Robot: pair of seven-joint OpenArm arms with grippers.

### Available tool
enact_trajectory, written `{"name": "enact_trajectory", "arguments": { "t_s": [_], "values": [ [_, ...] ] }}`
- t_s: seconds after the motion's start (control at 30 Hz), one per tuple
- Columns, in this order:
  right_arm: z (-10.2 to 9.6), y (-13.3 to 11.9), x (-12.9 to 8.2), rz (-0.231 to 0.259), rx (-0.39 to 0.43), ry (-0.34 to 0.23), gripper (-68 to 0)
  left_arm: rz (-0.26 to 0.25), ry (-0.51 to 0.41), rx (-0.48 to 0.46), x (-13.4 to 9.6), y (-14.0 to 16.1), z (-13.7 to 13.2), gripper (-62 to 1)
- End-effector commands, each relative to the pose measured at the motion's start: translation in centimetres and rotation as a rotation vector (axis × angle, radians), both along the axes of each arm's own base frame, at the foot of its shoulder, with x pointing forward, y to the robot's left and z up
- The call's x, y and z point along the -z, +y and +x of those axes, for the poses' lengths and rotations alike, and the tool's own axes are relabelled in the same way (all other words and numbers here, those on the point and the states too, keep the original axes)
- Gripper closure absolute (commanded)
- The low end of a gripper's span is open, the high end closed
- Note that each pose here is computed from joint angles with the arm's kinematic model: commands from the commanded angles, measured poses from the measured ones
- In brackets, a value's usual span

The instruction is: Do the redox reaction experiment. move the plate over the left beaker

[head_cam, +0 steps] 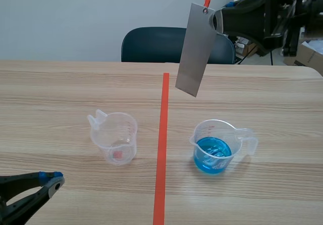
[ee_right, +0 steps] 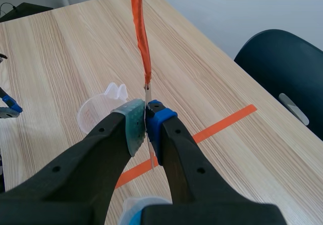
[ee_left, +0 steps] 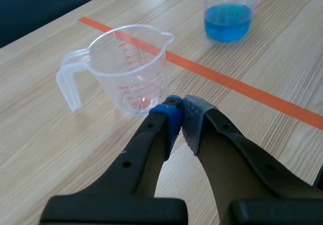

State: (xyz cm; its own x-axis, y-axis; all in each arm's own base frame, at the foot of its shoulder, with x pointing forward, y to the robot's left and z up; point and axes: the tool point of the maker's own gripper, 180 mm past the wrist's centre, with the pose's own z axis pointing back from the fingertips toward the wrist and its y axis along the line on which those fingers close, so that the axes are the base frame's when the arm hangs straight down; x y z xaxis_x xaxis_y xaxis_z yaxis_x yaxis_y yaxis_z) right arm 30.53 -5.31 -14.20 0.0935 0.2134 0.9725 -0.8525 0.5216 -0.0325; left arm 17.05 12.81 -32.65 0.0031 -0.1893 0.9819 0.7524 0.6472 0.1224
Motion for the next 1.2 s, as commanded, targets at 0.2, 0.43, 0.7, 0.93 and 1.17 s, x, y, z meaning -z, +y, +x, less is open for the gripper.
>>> {"name": "enact_trajectory", "arguments": {
  "t_s": [0.2,0.43,0.7,0.93,1.17],
  "values": [
    [0.8,2.7,-1.0,-0.003,-0.035,-0.055,-0.6,-0.138,-0.032,-0.183,1.6,3.1,-2.2,-2.7],
    [-0.7,7.2,-1.1,-0.003,-0.172,-0.076,-0.6,-0.250,-0.162,-0.305,0.9,4.8,-4.3,-2.7],
    [-0.5,10.6,0.5,-0.005,-0.232,-0.054,-0.6,-0.307,-0.237,-0.399,0.6,6.3,-4.0,-2.7],
    [0.2,12.5,1.9,0.005,-0.269,-0.007,-0.6,-0.311,-0.254,-0.375,0.3,5.9,-3.2,-18.1],
    [-0.2,13.8,1.4,0.016,-0.322,-0.009,-0.6,-0.318,-0.274,-0.319,-0.4,4.8,-2.8,-62.3]
  ]
}}
